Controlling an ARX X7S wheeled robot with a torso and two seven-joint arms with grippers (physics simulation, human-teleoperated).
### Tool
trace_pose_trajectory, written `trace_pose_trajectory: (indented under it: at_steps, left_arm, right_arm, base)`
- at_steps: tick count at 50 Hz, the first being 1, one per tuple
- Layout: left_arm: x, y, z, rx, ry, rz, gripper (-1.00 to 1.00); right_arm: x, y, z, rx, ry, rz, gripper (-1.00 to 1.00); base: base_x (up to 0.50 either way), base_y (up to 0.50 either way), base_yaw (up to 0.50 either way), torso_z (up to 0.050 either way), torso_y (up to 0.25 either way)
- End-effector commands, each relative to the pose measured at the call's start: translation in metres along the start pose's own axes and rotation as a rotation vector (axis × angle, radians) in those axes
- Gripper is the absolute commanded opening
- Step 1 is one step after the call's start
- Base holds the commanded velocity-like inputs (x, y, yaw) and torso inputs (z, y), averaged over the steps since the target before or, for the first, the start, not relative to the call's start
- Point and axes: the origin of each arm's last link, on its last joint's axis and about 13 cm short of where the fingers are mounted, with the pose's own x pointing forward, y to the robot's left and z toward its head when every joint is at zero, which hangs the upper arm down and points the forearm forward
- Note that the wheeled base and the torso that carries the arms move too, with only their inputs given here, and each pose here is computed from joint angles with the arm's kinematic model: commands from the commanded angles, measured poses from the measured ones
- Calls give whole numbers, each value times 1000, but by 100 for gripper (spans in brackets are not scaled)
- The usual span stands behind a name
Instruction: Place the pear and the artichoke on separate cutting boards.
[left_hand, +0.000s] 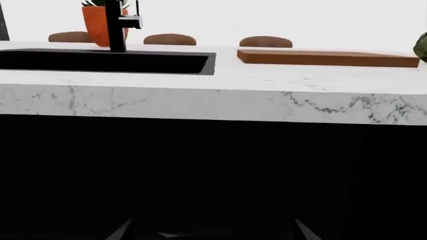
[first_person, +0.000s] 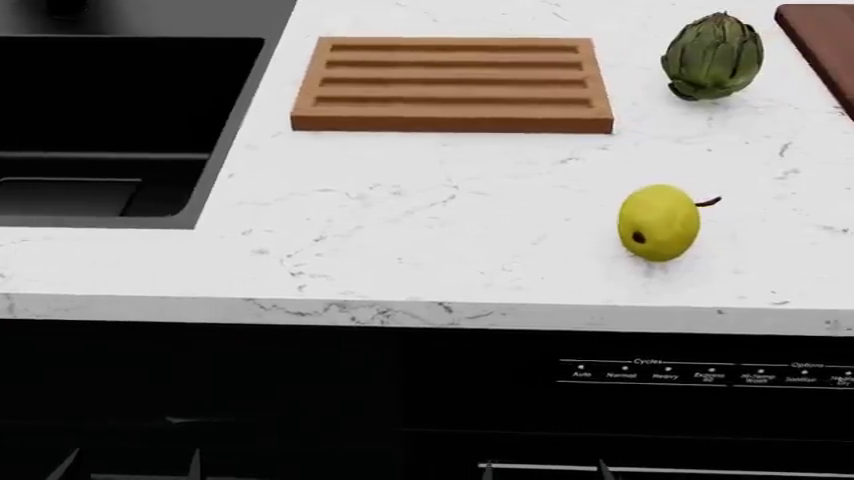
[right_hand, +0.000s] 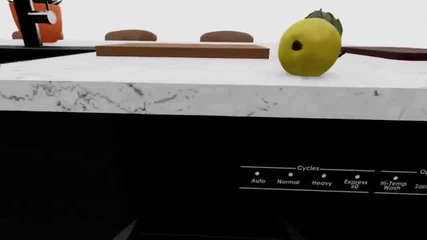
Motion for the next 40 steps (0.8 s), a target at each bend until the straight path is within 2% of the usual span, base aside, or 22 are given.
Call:
trace_pose_trajectory:
  at_steps: [1, 40]
  left_arm:
    - [-1, 0, 1, 1, 0, 1, 100]
    - [1, 0, -1, 11, 11, -2, 100]
  right_arm:
    - [0, 0, 0, -5, -2, -3, 100]
    - [1, 0, 0, -11, -3, -4, 100]
  base:
    - [0, -500, 0, 0, 0]
    - [0, -500, 0, 0, 0]
